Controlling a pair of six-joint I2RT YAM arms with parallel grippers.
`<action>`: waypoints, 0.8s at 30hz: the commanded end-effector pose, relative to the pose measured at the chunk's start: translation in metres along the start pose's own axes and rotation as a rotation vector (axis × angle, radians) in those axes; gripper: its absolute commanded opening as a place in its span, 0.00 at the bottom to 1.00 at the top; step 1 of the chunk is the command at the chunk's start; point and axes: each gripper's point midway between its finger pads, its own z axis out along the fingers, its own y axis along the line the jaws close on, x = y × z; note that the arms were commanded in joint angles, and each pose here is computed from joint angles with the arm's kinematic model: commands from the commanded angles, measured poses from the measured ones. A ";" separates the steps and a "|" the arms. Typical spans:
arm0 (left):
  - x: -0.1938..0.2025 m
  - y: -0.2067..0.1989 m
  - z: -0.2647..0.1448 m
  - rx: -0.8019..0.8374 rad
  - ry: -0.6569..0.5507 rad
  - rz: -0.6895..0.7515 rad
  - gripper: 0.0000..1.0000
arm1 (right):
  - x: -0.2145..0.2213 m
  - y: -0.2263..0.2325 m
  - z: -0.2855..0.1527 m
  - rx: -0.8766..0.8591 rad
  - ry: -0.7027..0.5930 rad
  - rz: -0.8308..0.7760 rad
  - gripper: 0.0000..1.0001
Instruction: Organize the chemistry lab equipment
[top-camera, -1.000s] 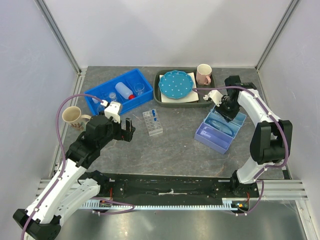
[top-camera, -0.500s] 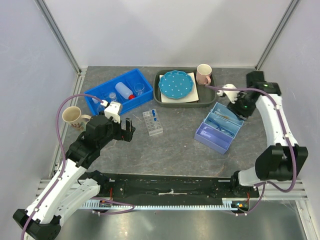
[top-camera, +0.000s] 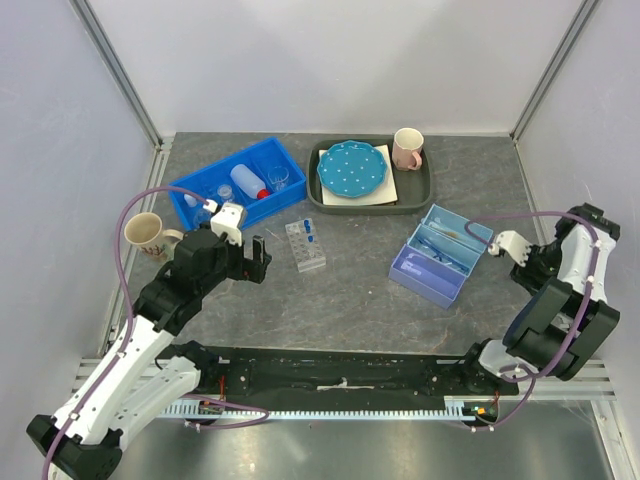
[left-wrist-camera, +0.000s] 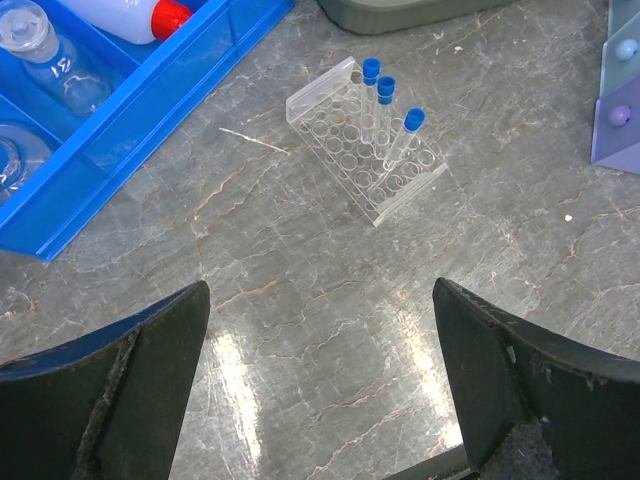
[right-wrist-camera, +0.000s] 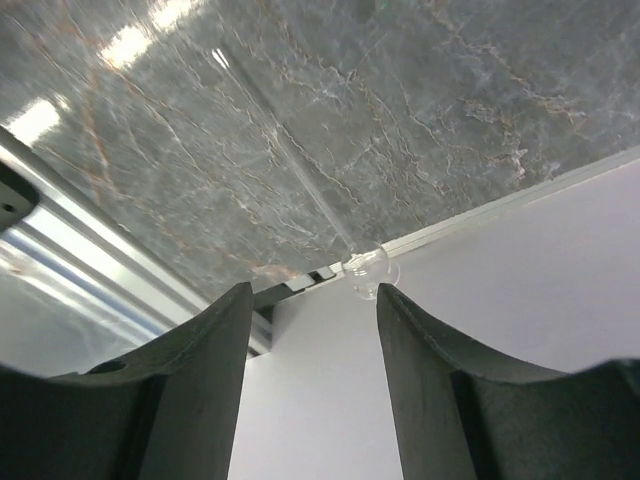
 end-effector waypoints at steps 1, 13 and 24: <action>-0.004 0.003 0.005 -0.010 -0.018 0.039 0.99 | 0.013 -0.015 0.025 0.020 0.030 -0.330 0.61; -0.003 -0.002 0.008 0.019 -0.013 0.046 0.99 | 0.020 0.001 0.086 -0.088 0.015 -0.439 0.59; 0.000 -0.007 0.011 0.049 0.003 0.050 0.98 | 0.026 0.003 0.104 -0.124 0.023 -0.395 0.48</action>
